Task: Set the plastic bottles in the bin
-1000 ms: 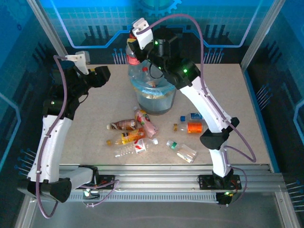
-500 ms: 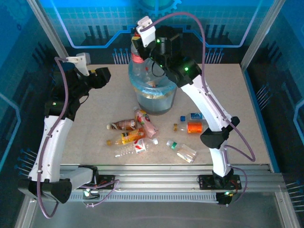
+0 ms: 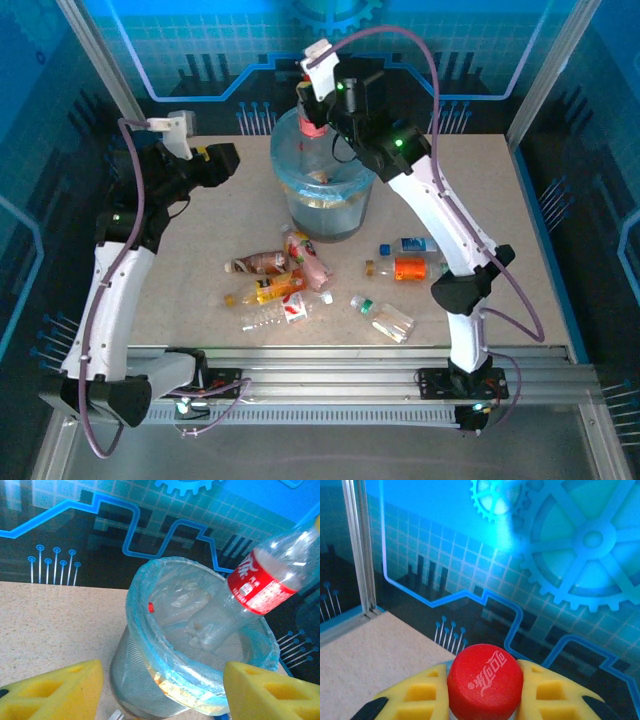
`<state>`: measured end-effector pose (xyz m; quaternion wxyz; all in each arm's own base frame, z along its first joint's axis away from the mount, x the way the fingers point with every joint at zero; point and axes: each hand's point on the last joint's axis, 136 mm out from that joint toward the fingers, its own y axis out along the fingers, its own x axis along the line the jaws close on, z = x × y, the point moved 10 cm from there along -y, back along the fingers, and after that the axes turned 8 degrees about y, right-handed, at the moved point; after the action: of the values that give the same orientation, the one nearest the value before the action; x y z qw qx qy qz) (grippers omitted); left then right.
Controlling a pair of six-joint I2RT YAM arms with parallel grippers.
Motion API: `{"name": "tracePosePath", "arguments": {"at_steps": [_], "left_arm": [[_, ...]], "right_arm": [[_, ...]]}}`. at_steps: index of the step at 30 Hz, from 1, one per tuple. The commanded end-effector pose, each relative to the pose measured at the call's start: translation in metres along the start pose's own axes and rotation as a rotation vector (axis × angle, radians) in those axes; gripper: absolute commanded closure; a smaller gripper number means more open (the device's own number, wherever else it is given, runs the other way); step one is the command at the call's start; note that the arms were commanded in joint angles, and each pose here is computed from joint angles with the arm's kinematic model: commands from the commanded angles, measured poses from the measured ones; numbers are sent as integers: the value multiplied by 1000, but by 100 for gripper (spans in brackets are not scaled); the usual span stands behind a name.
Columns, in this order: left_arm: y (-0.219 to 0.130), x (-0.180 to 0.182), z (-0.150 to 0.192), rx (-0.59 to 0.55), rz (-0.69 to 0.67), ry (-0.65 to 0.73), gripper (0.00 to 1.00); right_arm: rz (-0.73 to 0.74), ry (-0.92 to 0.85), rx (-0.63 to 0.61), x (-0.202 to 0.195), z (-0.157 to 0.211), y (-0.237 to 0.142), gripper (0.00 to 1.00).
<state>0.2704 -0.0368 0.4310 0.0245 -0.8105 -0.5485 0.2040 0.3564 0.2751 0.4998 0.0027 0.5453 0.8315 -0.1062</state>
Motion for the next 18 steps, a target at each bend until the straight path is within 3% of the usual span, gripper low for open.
{"name": "tracePosePath", "arguments": {"at_steps": [1, 11, 18], "left_arm": [[4, 0, 0, 8, 61, -16, 34], [18, -9, 6, 63, 127, -30, 35], [30, -16, 14, 112, 156, -24, 35]], "right_arm": [[80, -8, 20, -20, 6, -5, 100], [131, -7, 192, -36, 74, 20, 100], [126, 51, 290, -47, 112, 46, 91]]}}
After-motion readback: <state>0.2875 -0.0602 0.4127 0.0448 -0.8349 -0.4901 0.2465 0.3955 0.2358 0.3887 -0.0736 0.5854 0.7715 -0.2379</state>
